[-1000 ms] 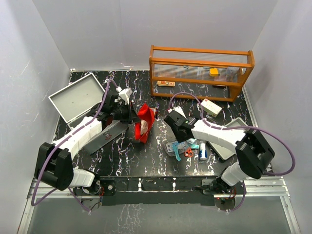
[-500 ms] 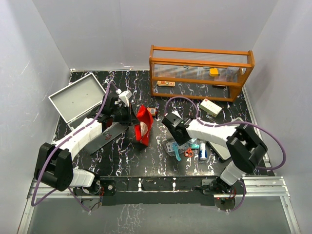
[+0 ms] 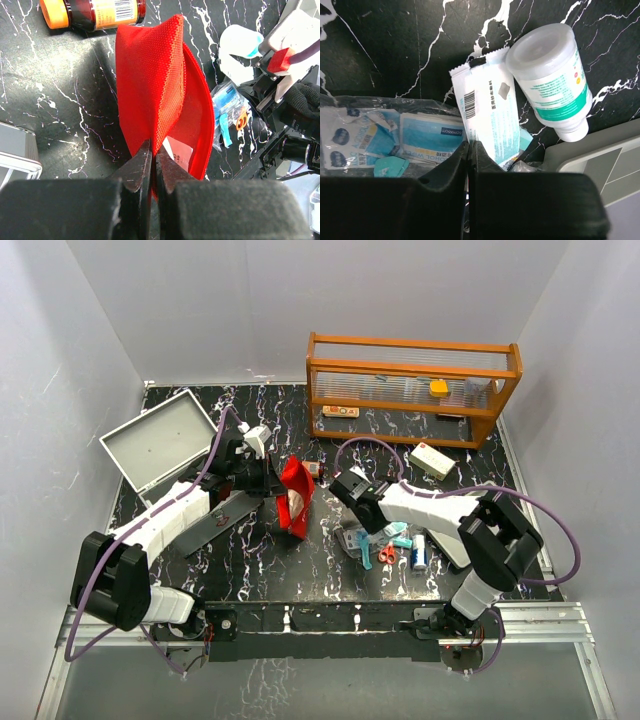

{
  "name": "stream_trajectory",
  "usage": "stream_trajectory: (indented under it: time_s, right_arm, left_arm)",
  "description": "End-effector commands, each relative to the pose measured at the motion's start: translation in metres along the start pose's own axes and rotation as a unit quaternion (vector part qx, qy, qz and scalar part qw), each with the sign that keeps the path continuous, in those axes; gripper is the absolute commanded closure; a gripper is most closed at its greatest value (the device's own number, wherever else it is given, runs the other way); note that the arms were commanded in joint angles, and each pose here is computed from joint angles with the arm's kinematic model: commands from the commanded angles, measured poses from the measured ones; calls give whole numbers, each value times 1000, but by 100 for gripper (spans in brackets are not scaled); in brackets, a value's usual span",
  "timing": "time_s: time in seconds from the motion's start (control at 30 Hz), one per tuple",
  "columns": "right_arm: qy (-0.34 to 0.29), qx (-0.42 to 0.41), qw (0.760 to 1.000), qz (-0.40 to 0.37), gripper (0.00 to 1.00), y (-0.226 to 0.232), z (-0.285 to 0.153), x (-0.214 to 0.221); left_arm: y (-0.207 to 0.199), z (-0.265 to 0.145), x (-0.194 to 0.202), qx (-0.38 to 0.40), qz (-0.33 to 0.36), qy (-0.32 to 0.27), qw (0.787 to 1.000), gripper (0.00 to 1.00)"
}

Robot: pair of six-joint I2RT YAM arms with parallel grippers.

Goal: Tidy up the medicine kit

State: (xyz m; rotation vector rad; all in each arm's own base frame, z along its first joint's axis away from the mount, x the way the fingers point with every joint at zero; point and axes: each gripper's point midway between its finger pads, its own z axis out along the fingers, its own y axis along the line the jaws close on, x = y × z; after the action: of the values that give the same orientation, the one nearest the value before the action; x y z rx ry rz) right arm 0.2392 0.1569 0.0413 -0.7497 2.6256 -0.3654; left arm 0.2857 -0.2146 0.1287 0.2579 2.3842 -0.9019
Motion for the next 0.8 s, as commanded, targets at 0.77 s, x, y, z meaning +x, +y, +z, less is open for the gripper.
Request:
stream_trajectory:
  time_s: [0.77]
  right_arm:
    - [-249,-187,917,250,100,17,-126,-118]
  left_arm:
    - [-10,0,-7,22,-1,-11,1000,100]
